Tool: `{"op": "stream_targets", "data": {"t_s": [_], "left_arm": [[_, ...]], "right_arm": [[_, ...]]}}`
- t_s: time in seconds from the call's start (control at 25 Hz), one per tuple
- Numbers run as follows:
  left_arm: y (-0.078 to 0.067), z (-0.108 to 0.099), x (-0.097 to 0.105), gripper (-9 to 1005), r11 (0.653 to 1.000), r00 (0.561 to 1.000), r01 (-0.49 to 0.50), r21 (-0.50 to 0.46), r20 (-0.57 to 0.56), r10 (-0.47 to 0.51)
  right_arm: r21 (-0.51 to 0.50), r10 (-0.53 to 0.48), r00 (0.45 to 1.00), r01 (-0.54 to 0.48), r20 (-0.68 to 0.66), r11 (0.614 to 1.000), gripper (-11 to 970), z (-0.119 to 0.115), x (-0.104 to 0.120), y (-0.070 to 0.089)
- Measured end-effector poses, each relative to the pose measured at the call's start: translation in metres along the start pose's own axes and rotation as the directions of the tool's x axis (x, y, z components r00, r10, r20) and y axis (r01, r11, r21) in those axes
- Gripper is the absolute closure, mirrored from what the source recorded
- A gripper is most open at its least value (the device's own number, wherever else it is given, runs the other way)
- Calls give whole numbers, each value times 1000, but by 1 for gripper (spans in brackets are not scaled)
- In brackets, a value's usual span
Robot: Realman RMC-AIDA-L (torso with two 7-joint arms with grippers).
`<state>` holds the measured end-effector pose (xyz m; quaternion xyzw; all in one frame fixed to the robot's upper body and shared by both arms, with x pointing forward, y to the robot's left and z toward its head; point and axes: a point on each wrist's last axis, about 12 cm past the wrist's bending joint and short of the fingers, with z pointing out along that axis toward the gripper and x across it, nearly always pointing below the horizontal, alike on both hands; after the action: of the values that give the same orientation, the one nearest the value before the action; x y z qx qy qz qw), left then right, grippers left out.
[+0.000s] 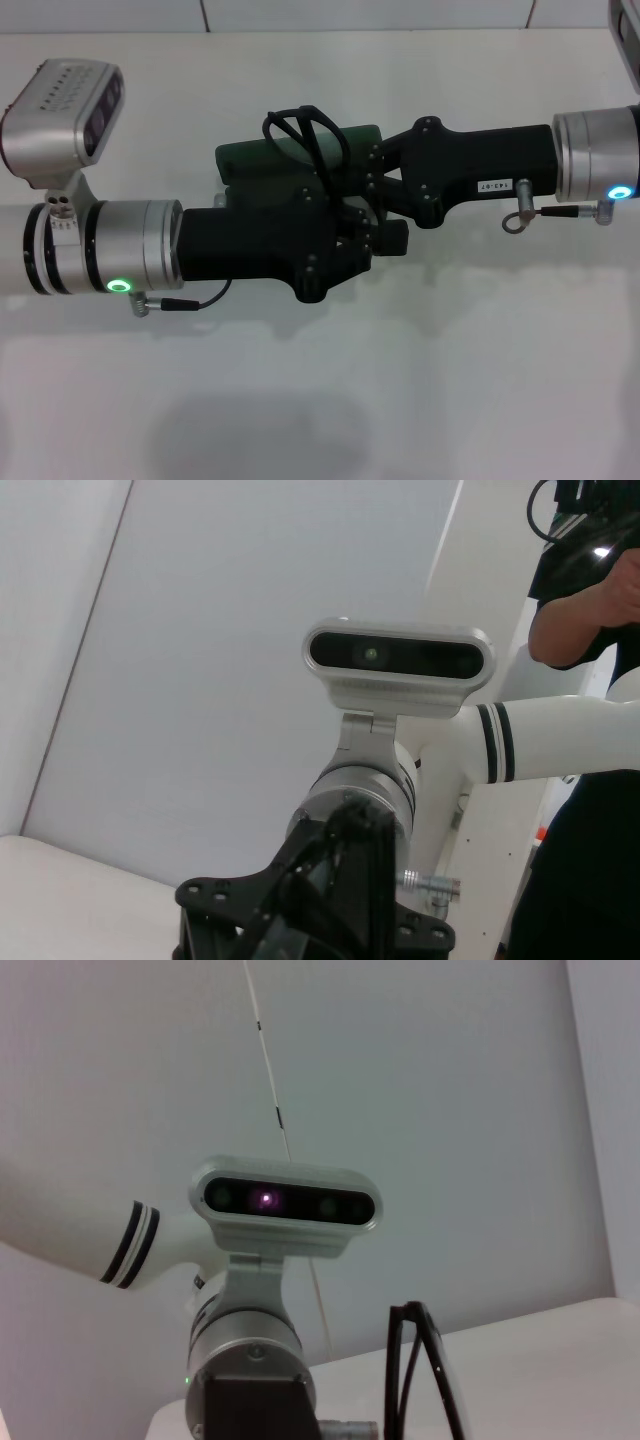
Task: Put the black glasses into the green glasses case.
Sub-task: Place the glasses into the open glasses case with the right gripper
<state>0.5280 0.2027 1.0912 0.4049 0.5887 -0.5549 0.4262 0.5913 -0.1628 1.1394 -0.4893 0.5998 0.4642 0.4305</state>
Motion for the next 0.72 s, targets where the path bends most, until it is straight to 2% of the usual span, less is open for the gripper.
{"op": "stream_targets", "data": {"t_s": [0.72], "left_arm": [[0, -2, 1, 998, 1000, 1000, 1, -5, 0, -1]], "right_arm": [[13, 0, 1000, 0, -2, 1000, 898, 0, 1, -1]]}}
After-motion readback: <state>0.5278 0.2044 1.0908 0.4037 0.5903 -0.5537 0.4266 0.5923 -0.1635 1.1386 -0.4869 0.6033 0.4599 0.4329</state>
